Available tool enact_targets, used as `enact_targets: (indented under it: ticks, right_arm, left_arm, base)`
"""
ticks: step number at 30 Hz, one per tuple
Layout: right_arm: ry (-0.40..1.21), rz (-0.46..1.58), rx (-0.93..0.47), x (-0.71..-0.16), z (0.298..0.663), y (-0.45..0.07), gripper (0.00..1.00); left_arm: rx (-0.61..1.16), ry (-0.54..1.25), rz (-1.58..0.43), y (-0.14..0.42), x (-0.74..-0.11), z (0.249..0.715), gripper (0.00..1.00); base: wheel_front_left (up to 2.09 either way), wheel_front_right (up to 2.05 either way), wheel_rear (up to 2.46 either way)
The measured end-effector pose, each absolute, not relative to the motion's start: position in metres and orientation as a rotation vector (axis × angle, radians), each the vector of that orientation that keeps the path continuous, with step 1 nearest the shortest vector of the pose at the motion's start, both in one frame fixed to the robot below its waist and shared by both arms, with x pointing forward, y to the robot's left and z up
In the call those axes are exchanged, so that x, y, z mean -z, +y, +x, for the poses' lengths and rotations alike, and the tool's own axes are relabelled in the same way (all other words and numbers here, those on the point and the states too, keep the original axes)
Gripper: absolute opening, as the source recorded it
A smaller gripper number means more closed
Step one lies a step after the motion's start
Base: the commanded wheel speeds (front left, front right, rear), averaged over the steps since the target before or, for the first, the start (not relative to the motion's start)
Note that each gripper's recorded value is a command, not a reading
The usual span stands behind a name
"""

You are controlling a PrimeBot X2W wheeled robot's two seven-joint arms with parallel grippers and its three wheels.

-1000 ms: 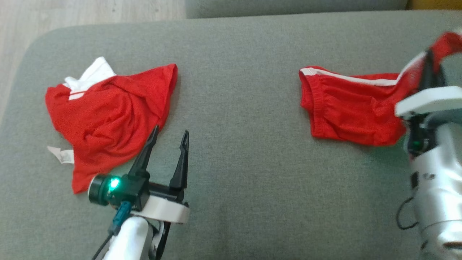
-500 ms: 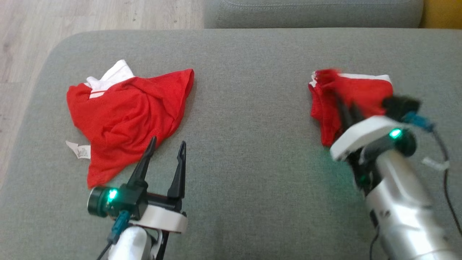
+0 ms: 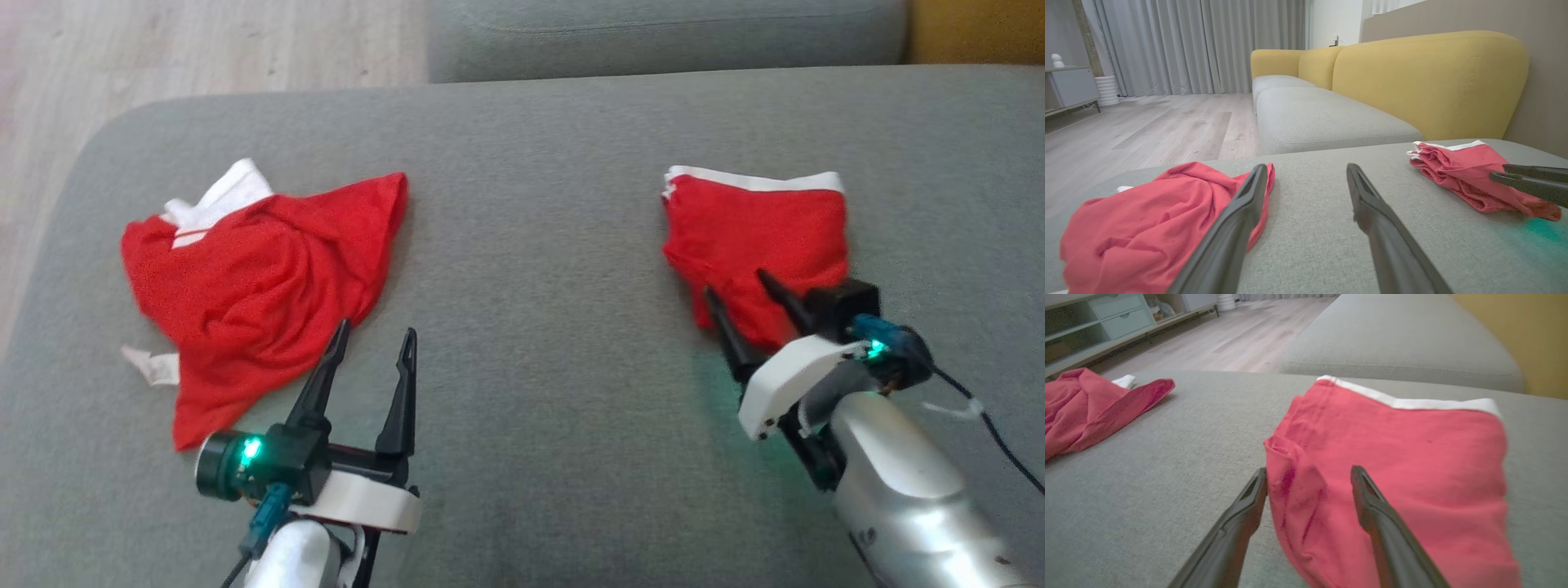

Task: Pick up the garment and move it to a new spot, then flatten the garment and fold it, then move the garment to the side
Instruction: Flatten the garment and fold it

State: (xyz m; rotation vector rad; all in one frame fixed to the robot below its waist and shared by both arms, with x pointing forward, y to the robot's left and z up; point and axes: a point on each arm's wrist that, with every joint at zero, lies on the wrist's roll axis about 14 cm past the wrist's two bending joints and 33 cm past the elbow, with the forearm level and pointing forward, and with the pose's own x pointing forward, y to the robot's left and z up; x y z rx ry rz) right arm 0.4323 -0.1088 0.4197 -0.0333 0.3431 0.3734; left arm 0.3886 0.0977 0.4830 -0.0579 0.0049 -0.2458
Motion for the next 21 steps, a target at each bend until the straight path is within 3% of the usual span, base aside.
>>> enact_targets:
  ticks: [6,14,21]
  right_arm:
    - [0.166,0.024,-0.248,-0.461,0.439,-0.148,1.00]
    - [0.039,0.106,-0.041,-0.479,0.399,-0.201,1.00]
    - [0.028,0.112,0.026,-0.476,0.388,-0.211,1.00]
  left_arm:
    - [0.283,-0.027,-0.065,0.084,-0.493,0.394,1.00]
    - [0.355,-0.054,-0.076,0.058,-0.503,0.400,1.00]
    - [0.377,-0.030,-0.084,0.052,-0.494,0.402,1.00]
  base:
    - [0.00,0.00,0.00]
    - [0.00,0.00,0.00]
    - [0.00,0.00,0.00]
